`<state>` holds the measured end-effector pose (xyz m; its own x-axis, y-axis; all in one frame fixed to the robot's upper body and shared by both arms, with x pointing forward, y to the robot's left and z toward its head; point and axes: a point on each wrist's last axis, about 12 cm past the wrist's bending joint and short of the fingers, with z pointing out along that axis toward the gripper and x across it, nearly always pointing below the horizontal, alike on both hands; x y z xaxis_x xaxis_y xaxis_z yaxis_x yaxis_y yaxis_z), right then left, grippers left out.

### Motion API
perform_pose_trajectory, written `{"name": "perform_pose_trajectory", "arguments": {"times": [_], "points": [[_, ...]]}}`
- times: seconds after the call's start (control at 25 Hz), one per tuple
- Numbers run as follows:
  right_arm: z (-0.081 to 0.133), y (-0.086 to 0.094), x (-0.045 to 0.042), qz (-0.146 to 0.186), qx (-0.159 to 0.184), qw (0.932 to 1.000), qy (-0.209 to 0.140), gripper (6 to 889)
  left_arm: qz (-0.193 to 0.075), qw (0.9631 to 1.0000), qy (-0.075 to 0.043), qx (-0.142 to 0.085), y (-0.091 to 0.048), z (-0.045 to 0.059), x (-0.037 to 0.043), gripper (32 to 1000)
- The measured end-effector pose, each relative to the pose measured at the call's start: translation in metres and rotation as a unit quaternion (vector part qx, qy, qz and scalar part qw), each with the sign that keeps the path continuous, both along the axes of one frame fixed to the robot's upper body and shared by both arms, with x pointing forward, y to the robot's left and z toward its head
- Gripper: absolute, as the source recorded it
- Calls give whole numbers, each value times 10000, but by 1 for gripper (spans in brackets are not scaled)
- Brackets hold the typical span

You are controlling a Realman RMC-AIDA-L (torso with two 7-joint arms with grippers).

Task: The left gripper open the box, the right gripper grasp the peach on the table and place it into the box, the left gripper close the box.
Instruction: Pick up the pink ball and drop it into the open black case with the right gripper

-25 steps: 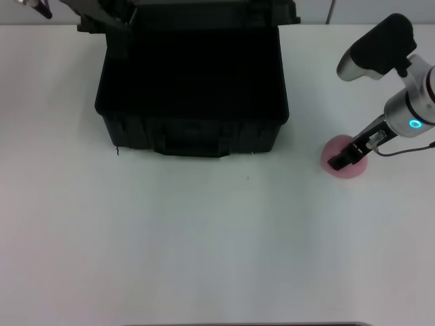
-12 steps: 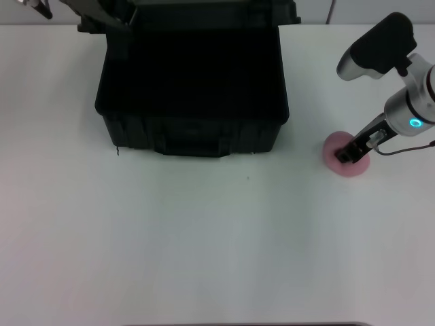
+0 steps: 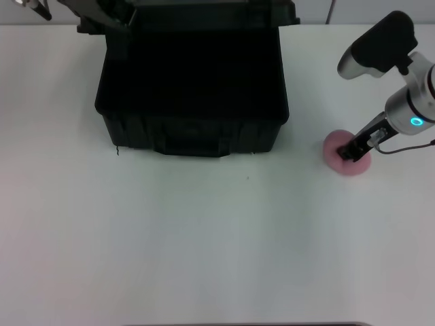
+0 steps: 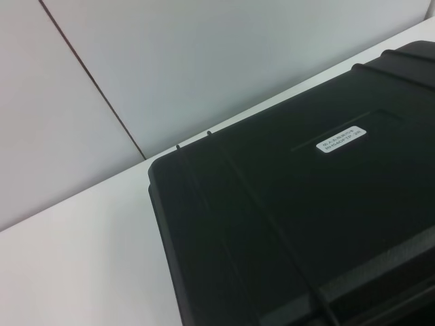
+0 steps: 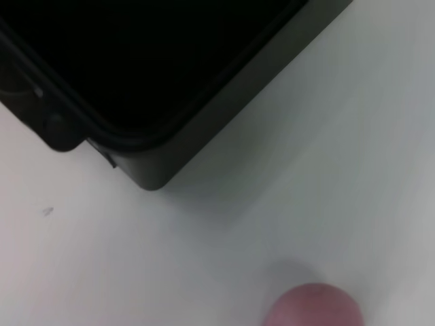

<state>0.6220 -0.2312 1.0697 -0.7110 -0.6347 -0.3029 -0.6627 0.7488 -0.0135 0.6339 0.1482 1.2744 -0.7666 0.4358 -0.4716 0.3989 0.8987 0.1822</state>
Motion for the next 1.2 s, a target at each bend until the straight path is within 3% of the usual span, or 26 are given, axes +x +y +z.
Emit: {"name": "perform_pose_trajectory", "arguments": {"times": [0.48, 1.2], "points": [[50, -11, -2, 12, 30, 10000, 12, 116, 12, 10000, -9, 37, 19, -6, 2, 514], [141, -38, -1, 46, 53, 10000, -48, 112, 12, 10000, 4, 52, 34, -16, 4, 517]]}}
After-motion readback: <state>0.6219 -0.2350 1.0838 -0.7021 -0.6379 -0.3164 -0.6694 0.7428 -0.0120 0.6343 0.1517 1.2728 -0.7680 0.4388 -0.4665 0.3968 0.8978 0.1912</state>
